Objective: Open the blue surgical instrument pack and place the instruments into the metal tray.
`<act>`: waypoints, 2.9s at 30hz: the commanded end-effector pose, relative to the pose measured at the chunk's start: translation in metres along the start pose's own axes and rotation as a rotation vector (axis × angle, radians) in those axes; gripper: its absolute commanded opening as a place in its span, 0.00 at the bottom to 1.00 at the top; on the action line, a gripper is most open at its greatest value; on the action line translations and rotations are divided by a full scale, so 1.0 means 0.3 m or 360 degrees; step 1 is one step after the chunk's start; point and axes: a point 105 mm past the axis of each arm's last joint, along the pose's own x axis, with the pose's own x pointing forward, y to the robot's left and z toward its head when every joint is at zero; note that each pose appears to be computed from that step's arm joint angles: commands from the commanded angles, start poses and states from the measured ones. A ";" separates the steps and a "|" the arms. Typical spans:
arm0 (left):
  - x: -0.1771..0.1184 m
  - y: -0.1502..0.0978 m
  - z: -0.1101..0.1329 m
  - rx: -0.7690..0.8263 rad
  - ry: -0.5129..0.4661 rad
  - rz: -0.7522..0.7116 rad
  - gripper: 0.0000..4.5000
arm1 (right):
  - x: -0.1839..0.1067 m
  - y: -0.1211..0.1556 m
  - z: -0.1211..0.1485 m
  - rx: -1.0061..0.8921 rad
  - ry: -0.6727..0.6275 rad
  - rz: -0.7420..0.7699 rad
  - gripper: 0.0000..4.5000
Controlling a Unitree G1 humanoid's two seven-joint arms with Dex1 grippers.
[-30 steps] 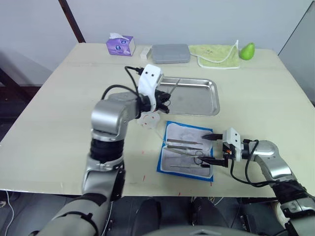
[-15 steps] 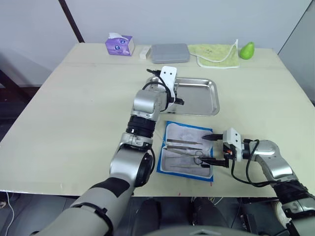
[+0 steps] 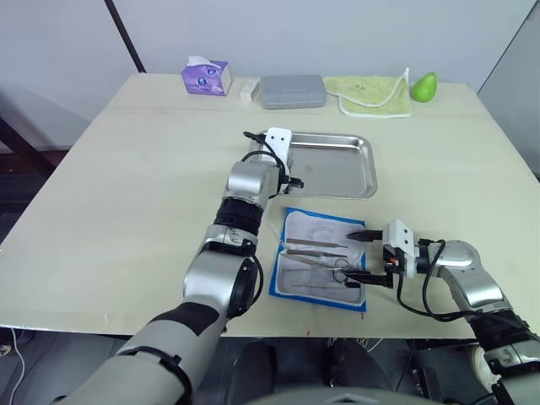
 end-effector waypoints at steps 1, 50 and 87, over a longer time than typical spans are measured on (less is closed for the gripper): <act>-0.018 -0.011 0.058 0.0020 -0.0076 -0.0009 0.02 | 0.002 0.046 -0.105 0.0161 0.0161 0.0047 1.00; -0.681 0.295 -0.311 0.0696 -0.0367 -0.1683 0.99 | -0.028 0.046 -0.087 0.0144 0.0086 0.0017 1.00; -0.277 -0.048 -0.276 0.1309 -0.0261 -0.1886 0.51 | -0.007 0.052 -0.073 0.0144 0.0039 -0.0047 1.00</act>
